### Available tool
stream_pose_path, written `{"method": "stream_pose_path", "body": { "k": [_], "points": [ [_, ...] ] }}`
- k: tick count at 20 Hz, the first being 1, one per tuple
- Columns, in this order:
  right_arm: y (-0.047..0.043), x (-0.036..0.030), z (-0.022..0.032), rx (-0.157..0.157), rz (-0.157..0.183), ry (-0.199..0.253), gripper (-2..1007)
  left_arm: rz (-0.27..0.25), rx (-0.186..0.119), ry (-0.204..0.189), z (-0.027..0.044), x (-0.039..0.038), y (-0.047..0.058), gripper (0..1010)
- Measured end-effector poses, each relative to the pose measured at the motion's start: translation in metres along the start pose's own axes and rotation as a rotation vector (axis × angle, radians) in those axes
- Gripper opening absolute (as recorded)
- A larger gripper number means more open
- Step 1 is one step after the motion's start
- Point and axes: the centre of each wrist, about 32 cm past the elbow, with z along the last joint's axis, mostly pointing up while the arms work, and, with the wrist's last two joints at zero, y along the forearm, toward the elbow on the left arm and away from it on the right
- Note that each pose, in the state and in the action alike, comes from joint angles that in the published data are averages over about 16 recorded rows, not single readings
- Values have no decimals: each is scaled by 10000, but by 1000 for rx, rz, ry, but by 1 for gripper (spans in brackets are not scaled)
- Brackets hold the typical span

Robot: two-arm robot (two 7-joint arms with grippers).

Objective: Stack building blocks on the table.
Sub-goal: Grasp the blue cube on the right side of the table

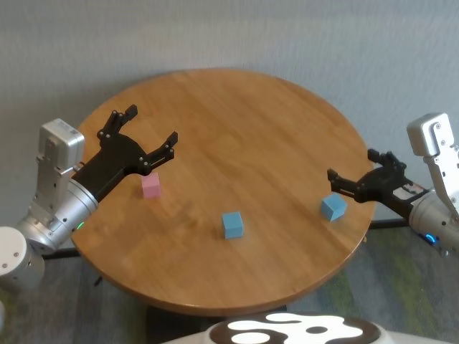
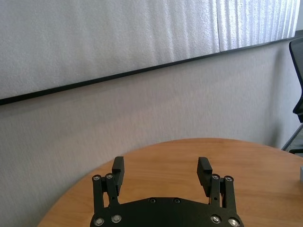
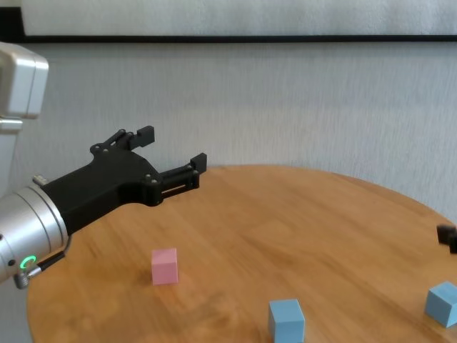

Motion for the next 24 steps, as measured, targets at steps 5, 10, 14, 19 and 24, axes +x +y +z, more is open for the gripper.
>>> {"method": "stream_pose_path", "body": {
  "k": [5, 10, 14, 19, 24],
  "points": [
    [-68, -9, -6, -59, 47, 45, 1005, -4, 1, 1, 1, 0, -5, 1000],
    [-78, -25, -34, -103, 69, 69, 1005, -7, 2, 2, 2, 0, -7, 1000],
    [-53, -39, -69, -130, 75, 77, 1005, -8, 3, 3, 2, 0, -8, 1000],
    [6, -43, -102, -156, 79, 87, 1005, -9, 3, 3, 2, 1, -9, 1000],
    [84, -41, -123, -178, 82, 94, 1005, -10, 3, 3, 3, 2, -10, 1000]
  ]
}}
